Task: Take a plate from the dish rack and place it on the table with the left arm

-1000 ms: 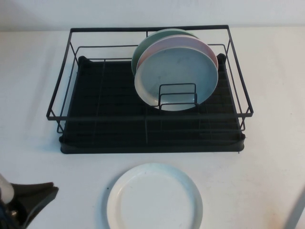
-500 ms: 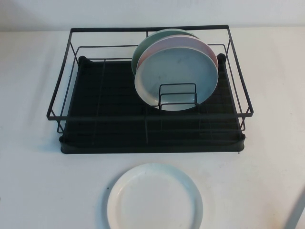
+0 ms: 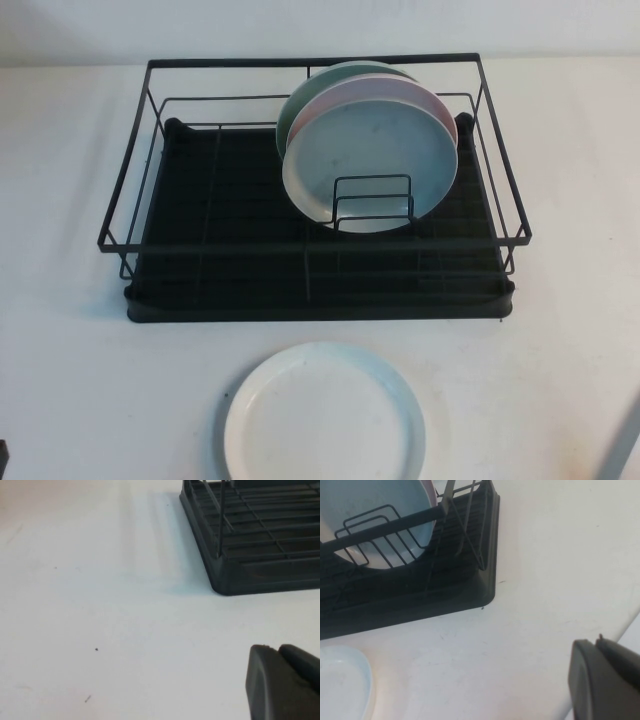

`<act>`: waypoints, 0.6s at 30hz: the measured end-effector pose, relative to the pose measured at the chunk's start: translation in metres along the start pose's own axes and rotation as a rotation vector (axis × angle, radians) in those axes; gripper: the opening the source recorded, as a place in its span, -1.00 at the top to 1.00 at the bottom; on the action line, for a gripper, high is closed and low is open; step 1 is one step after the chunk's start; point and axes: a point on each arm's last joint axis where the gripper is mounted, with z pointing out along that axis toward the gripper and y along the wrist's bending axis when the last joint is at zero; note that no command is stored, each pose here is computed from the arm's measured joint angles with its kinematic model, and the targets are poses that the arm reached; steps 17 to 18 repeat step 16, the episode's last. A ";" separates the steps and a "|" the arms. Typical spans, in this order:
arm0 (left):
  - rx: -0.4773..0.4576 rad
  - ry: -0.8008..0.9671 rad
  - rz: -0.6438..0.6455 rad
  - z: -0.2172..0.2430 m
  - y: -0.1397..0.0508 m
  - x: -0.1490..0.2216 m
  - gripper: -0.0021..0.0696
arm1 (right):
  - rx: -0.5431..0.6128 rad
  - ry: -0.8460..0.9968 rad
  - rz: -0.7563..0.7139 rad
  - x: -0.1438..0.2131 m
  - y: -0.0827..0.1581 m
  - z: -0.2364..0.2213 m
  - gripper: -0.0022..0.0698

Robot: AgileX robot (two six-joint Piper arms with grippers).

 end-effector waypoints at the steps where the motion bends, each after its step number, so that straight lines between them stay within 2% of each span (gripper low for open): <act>1: -0.002 0.002 0.014 0.000 0.000 0.000 0.95 | -0.001 0.000 0.002 0.000 0.000 0.000 0.99; 18: -0.001 0.002 0.042 0.000 0.000 0.000 0.95 | -0.003 0.000 0.008 0.000 0.000 0.000 0.99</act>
